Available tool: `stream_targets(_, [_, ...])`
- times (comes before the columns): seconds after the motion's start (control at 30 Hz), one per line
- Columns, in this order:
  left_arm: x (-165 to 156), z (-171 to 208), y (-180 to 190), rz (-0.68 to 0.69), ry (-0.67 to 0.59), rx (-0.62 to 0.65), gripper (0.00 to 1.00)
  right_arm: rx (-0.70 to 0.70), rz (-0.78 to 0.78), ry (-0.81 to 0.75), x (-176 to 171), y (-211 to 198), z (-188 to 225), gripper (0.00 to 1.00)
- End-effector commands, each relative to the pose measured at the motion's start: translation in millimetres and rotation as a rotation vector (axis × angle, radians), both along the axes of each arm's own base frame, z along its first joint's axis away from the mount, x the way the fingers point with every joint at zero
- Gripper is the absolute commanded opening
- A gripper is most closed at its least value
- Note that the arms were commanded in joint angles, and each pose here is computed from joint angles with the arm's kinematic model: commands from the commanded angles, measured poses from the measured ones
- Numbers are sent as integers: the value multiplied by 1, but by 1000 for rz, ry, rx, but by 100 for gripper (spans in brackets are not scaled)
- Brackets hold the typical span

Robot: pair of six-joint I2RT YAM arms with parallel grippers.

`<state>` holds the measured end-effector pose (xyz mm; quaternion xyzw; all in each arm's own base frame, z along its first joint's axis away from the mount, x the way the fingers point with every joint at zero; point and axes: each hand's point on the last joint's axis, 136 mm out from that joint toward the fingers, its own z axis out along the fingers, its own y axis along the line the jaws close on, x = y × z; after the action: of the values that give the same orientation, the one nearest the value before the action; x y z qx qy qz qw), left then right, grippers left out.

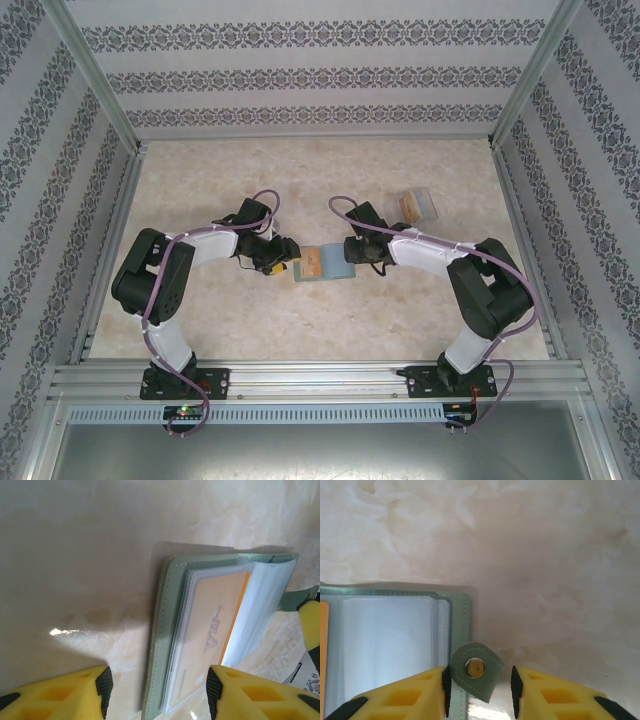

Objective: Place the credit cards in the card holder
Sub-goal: Close the card holder at the center of the table.

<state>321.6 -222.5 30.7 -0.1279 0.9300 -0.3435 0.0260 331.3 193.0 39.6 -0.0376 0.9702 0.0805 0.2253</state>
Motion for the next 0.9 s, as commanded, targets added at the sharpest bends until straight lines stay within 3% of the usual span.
stream_targets(0.0, [1, -13, -8, -27, 0, -3, 55, -28, -33, -56, 1, -11, 13, 35])
stream_targets(0.3, [1, -13, -15, -45, 0, -9, 52, 61, -56, -28, 1, -13, 5, 8])
stream_targets(0.57, [8, -13, -26, -61, -1, -23, 51, 282, 23, 23, -5, 21, -6, 3])
stream_targets(0.87, [20, 14, -45, -78, -52, -84, 49, 455, 41, 75, -8, 49, -14, 0])
